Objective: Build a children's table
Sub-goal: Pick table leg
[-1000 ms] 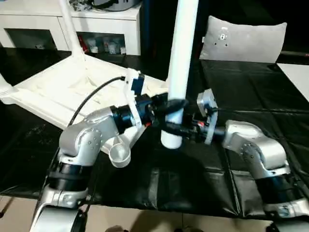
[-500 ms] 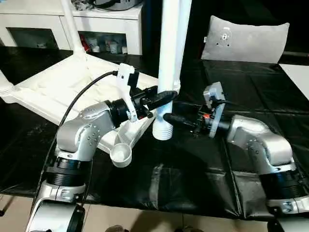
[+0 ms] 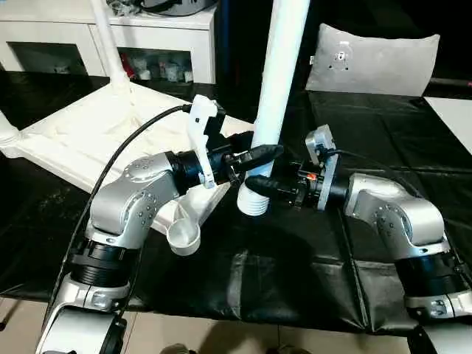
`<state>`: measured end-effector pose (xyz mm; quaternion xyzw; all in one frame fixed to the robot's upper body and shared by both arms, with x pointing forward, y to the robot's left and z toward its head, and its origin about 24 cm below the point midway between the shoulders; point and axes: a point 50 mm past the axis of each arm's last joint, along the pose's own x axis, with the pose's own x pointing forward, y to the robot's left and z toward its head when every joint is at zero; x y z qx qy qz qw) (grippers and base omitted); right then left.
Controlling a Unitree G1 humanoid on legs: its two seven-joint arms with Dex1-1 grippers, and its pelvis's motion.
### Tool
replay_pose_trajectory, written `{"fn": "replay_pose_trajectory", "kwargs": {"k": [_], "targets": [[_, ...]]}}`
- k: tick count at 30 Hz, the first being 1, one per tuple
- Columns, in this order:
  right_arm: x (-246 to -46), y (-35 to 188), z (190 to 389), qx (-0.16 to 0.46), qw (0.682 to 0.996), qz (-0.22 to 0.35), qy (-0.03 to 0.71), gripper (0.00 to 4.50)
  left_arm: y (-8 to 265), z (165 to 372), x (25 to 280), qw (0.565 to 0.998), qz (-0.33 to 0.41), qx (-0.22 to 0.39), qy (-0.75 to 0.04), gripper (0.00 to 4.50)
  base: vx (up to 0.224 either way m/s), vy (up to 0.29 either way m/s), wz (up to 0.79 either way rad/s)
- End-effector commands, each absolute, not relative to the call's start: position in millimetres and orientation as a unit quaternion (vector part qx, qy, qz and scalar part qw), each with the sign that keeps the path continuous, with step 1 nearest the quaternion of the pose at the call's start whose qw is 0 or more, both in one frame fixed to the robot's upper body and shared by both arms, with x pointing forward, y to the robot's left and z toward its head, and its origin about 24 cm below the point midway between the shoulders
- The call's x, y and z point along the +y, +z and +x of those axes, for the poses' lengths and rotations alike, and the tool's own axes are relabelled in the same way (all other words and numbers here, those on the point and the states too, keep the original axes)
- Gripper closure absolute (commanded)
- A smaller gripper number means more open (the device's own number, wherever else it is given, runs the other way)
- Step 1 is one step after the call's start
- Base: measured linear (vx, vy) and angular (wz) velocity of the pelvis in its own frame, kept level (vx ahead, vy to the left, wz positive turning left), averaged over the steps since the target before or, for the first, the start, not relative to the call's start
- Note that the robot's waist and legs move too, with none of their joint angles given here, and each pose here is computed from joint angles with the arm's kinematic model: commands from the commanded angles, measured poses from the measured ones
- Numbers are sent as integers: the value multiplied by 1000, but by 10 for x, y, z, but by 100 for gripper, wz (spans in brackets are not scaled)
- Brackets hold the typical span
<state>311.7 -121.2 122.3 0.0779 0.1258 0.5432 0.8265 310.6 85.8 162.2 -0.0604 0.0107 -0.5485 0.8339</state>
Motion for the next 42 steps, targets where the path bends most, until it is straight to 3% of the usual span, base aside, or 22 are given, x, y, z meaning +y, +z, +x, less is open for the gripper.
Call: {"fn": "replay_pose_trajectory", "kwargs": {"k": [1, 12, 18, 26, 34, 38, 39, 42], "targets": [[-1203, 1247, 3142, 125, 827, 80, 542, 96, 1691, 3041, 764, 817, -41, -8, -575, 260, 0, 0, 0], [-1198, 1272, 3147, 119, 826, 89, 544, 96, 1662, 3047, 756, 816, -32, -7, -577, 260, 0, 0, 0], [-1209, 1298, 3147, 114, 824, 107, 544, 169, 1650, 3048, 754, 815, -29, -7, -579, 260, 0, 0, 0], [-1204, 1299, 3138, 117, 821, 112, 548, 233, 1645, 3042, 754, 815, -28, -8, -579, 260, 0, 0, 0], [-1206, 1299, 3128, 113, 819, 111, 552, 246, 1629, 3059, 787, 823, -25, 5, -568, 260, 0, 0, 0], [-1195, 1262, 3118, 116, 821, 100, 550, 250, 1679, 3010, 774, 804, -67, 8, -591, 260, 0, 0, 0], [-1193, 1257, 3116, 116, 821, 98, 551, 251, 1686, 2999, 770, 800, -72, 8, -596, 204, 0, 0, 0], [-1178, 1240, 3112, 116, 823, 96, 548, 255, 1705, 2947, 745, 783, -93, 5, -614, 190, 0, 0, 0]]}}
